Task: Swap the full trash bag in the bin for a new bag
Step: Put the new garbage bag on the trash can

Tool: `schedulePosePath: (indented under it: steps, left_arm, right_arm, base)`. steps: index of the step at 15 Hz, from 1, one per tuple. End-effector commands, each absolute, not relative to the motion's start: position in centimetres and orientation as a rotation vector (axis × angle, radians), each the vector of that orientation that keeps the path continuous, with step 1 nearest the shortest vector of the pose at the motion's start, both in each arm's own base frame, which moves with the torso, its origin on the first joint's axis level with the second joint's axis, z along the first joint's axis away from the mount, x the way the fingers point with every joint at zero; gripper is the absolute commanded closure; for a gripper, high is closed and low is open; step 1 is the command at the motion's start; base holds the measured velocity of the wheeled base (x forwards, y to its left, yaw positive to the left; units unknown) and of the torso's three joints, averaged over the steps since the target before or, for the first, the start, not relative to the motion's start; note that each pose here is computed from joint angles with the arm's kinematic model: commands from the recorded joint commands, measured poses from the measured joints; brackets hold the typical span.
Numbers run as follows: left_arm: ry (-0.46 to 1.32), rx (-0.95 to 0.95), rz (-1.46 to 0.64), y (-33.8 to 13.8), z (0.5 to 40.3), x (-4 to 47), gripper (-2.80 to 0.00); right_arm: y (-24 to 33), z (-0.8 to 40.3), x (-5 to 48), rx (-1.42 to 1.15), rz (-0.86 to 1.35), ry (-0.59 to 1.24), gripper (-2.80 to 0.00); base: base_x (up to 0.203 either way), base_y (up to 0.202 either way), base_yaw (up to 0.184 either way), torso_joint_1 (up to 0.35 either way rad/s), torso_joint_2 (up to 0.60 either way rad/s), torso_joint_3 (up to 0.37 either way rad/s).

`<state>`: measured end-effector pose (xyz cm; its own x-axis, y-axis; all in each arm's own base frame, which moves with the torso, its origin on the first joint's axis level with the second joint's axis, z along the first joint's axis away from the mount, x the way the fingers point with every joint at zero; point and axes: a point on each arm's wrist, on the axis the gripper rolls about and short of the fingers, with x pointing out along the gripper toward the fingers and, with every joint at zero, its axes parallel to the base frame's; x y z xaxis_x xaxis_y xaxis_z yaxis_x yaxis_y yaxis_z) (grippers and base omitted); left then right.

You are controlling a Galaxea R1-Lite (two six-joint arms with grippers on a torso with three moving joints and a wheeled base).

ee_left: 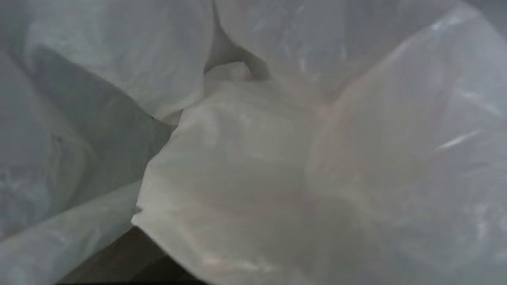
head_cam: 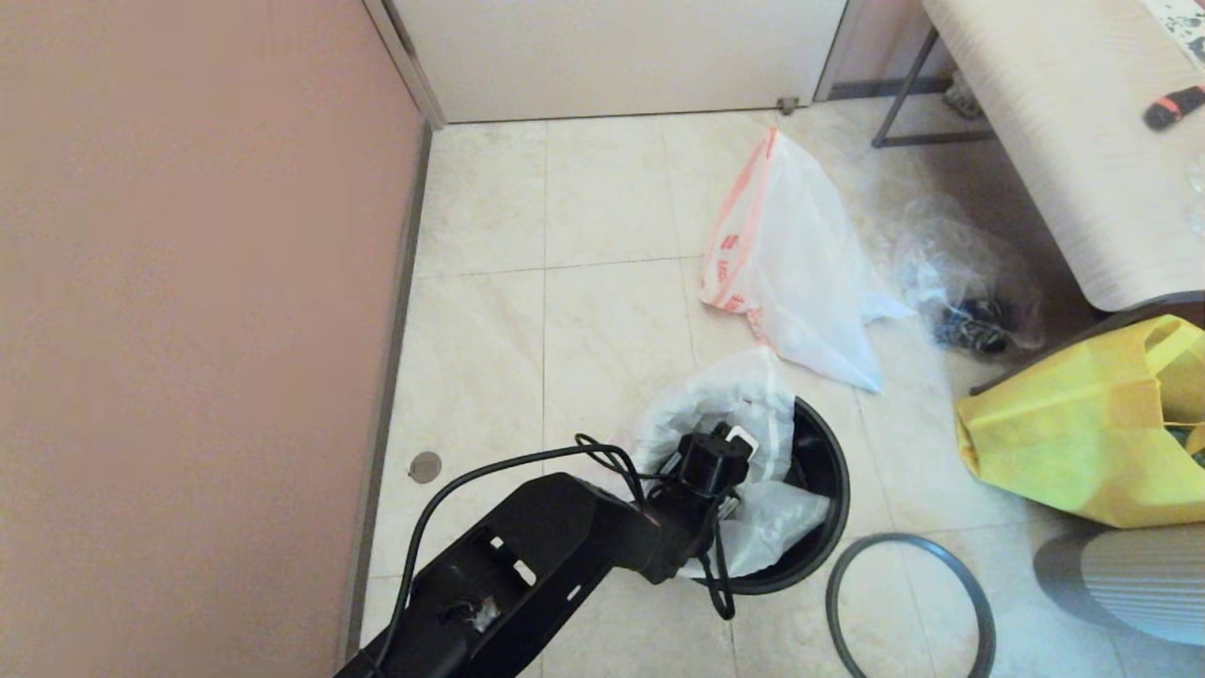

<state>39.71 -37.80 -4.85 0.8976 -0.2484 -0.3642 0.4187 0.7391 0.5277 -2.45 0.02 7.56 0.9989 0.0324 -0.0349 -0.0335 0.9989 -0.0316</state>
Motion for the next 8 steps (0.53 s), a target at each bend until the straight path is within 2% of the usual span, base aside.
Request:
schedulePosePath:
  steps: [1,6,8]
  left_arm:
    - [0.259,0.631,-0.373,-38.2,-3.8,39.4,0.00]
    - [0.198,0.545,-0.411,-41.0,0.1,36.5,0.00]
    - [0.187,0.544,-0.434,-41.8,0.5,35.5,0.00]
  right_arm:
    - [0.0,7.6,-2.4,-0.032,0.034,0.036,0.00]
    - [0.0,7.6,-2.4,-0.034,0.034,0.036,0.00]
    - [0.0,7.6,-2.4,-0.032,0.034,0.036,0.00]
  base:
    - [0.000,0.000,0.000,0.000,0.00,0.000]
    - [0.000,0.000,0.000,0.000,0.00,0.000]
    - [0.000,0.000,0.000,0.000,0.00,0.000]
